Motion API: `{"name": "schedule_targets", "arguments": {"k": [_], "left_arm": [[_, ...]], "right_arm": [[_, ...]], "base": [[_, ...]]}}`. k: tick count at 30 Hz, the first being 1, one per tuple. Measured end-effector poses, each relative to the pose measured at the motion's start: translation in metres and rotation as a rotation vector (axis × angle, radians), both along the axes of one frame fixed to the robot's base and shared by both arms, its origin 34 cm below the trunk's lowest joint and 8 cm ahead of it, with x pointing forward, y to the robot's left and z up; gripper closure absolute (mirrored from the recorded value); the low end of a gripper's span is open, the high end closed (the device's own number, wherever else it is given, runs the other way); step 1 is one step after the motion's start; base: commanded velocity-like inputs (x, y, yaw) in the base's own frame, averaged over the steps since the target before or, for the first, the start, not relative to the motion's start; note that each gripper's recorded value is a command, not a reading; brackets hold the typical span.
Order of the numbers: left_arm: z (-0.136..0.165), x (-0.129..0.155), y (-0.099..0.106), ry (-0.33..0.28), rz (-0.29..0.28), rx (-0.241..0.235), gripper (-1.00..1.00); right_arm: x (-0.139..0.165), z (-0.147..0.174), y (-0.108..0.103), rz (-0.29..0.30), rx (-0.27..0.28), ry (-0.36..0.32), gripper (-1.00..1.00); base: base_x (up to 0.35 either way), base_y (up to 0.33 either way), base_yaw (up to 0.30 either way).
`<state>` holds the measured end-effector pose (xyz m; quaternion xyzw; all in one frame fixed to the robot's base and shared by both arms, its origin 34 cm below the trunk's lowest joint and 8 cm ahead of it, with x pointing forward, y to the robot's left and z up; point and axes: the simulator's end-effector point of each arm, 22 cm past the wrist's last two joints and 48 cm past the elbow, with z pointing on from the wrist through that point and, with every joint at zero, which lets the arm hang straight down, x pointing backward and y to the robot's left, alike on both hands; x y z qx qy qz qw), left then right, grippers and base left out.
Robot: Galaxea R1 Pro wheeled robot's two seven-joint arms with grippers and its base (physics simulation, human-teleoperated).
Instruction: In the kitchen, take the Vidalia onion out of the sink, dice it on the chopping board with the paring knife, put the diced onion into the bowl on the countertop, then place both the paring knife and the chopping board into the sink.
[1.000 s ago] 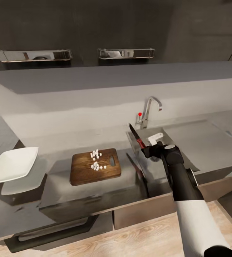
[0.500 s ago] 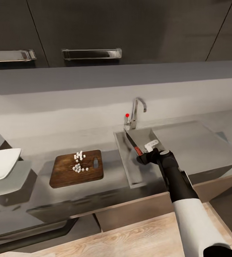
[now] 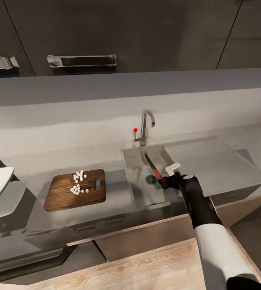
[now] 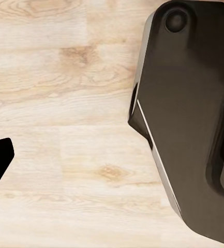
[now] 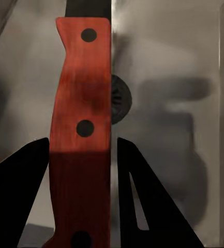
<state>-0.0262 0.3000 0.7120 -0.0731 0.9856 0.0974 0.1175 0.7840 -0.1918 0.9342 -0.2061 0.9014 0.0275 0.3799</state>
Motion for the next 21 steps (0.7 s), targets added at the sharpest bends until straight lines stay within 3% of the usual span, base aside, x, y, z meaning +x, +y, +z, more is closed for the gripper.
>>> {"name": "schedule_targets", "arguments": {"k": [3,8,21], "left_arm": [[0.000,0.000,0.000,0.000,0.000,0.000,-1.00],[0.000,0.000,0.000,-0.001,0.000,0.000,-1.00],[0.000,0.000,0.000,-0.002,-0.001,0.000,-1.00]], "right_arm": [[-0.003,-0.010,0.001,-0.001,-0.003,0.018,1.00],[0.002,-0.014,-0.008,-0.048,-0.050,-0.011,1.00],[-0.010,-0.043,0.000,-0.040,-0.052,0.044,1.00]], "base": [[0.000,-0.002,0.000],[0.047,0.060,0.000],[0.116,0.091,0.000]]}}
